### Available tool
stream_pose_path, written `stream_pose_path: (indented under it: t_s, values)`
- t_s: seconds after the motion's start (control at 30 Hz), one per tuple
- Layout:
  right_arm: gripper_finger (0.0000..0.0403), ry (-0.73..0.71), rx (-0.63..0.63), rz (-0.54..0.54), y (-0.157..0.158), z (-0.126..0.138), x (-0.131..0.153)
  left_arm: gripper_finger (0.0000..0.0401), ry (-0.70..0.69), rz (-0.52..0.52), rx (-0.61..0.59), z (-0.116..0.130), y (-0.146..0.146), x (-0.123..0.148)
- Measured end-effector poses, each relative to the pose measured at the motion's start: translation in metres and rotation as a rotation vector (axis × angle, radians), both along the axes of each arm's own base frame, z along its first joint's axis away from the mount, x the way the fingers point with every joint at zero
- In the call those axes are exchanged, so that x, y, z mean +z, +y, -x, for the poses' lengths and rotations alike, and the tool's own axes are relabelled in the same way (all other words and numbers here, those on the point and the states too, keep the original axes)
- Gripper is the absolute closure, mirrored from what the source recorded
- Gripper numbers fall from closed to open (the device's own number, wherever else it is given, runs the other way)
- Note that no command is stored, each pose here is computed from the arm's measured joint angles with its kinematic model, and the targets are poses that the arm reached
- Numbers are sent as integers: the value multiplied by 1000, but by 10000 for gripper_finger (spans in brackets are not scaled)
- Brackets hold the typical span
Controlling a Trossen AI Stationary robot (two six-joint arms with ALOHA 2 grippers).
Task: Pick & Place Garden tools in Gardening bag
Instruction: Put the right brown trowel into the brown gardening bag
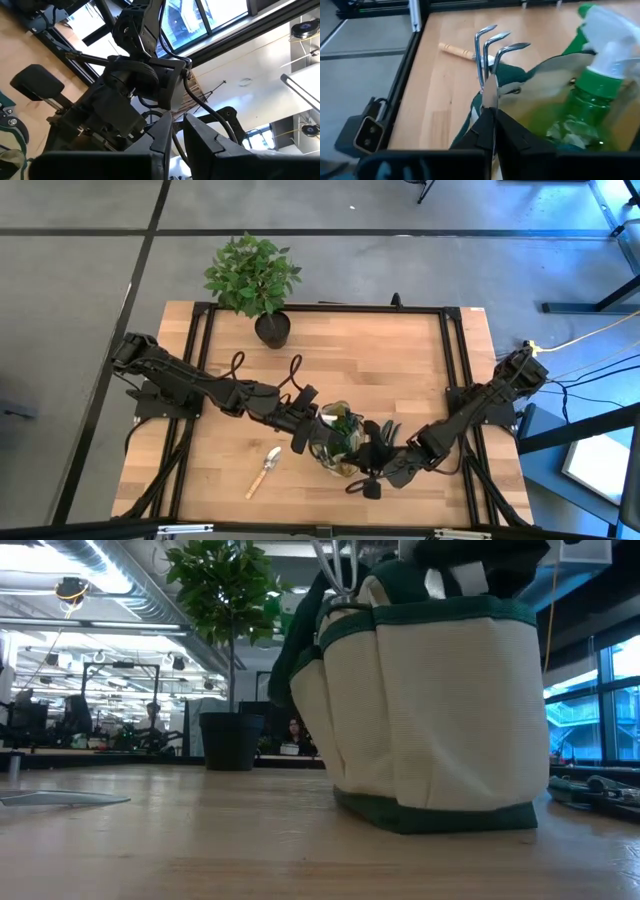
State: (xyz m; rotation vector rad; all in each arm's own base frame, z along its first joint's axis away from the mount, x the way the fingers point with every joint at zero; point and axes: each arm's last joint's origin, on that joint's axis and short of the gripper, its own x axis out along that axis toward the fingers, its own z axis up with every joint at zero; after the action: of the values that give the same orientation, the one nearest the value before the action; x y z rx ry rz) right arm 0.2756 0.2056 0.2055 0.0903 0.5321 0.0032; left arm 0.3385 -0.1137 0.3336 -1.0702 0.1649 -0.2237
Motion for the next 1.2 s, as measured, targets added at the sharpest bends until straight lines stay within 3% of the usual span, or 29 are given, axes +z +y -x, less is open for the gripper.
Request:
stream_pose_path:
  t_s: [0.67, 0.9, 1.2]
  values:
    - [223, -19, 46, -25, 1, -2, 4, 363, 0, -1, 2, 0, -1, 0]
    - [232, -87, -13, -21, -6, 3, 23, 367, 0, -3, 4, 0, -1, 0]
    - [303, -52, 35, -26, -8, 5, 25, 368, 6, -12, 4, 0, -1, -1]
